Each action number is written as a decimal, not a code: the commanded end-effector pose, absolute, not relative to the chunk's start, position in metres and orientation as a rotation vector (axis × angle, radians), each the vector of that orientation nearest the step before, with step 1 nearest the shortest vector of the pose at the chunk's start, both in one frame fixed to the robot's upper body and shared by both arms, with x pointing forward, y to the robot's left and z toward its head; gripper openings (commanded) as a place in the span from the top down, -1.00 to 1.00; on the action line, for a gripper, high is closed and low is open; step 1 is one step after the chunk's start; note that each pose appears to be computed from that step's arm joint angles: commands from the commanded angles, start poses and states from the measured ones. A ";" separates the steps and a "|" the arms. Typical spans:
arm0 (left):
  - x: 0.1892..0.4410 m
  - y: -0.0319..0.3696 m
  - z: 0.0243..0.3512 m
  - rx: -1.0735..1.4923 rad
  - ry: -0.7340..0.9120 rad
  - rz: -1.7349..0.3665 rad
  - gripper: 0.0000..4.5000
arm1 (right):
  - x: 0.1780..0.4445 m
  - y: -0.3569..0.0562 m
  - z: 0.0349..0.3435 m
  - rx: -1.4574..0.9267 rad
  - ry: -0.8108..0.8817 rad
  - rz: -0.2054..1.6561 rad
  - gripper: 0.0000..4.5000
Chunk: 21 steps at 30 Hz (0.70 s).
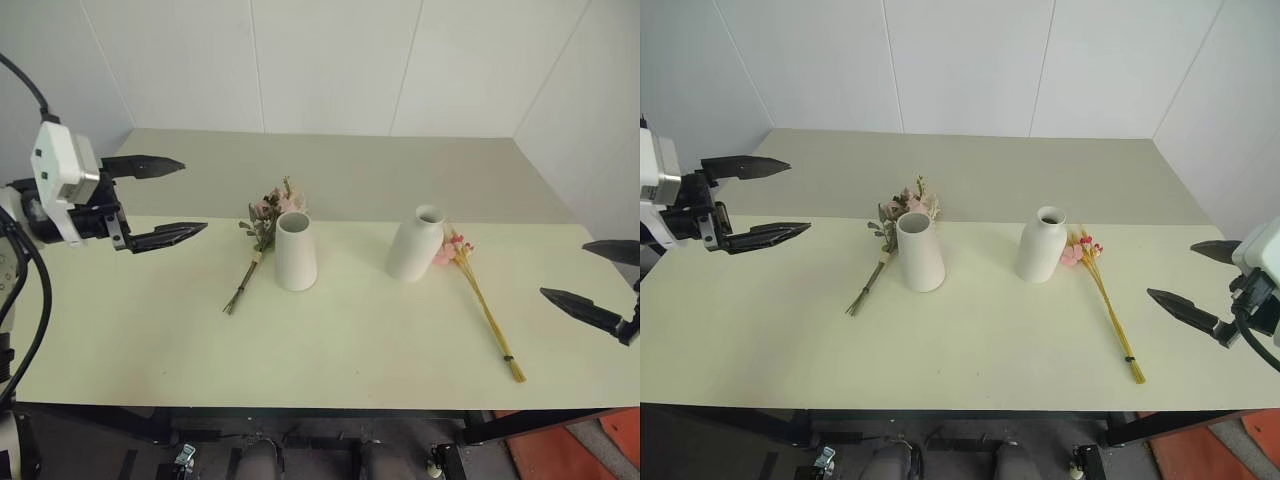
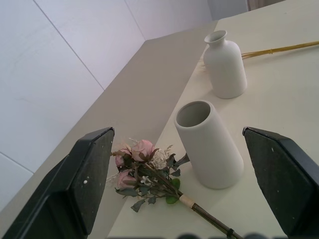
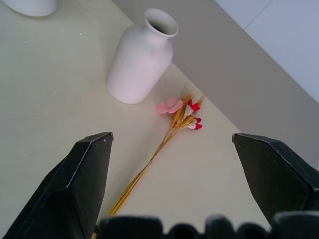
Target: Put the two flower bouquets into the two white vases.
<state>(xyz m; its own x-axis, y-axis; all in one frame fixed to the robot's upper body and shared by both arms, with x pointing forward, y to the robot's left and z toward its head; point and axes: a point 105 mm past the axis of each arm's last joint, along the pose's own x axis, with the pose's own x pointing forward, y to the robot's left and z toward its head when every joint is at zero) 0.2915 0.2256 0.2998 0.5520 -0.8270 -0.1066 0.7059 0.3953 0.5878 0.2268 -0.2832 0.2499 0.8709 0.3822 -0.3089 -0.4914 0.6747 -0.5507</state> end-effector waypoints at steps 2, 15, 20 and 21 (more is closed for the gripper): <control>0.287 0.224 0.315 0.679 -0.277 -0.971 -0.99 | 0.225 -0.282 0.261 -0.694 0.141 0.472 -1.00; 0.287 0.222 0.315 0.683 -0.271 -0.986 -0.99 | 0.229 -0.287 0.256 -0.653 0.214 0.435 -1.00; 0.292 0.206 0.312 0.695 -0.281 -1.046 -0.99 | 0.255 -0.299 0.225 -0.529 0.399 0.351 -1.00; 0.294 0.201 0.310 0.699 -0.282 -1.064 -0.99 | 0.264 -0.301 0.218 -0.502 0.425 0.334 -1.00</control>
<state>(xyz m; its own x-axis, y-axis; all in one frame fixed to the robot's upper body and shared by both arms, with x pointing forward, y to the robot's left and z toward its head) 0.2953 0.2097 0.3042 0.4983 -0.8596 -0.1130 0.7173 0.3356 0.6106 0.2544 -0.2933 0.2271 0.8605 0.2594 -0.4385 -0.4508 0.7886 -0.4181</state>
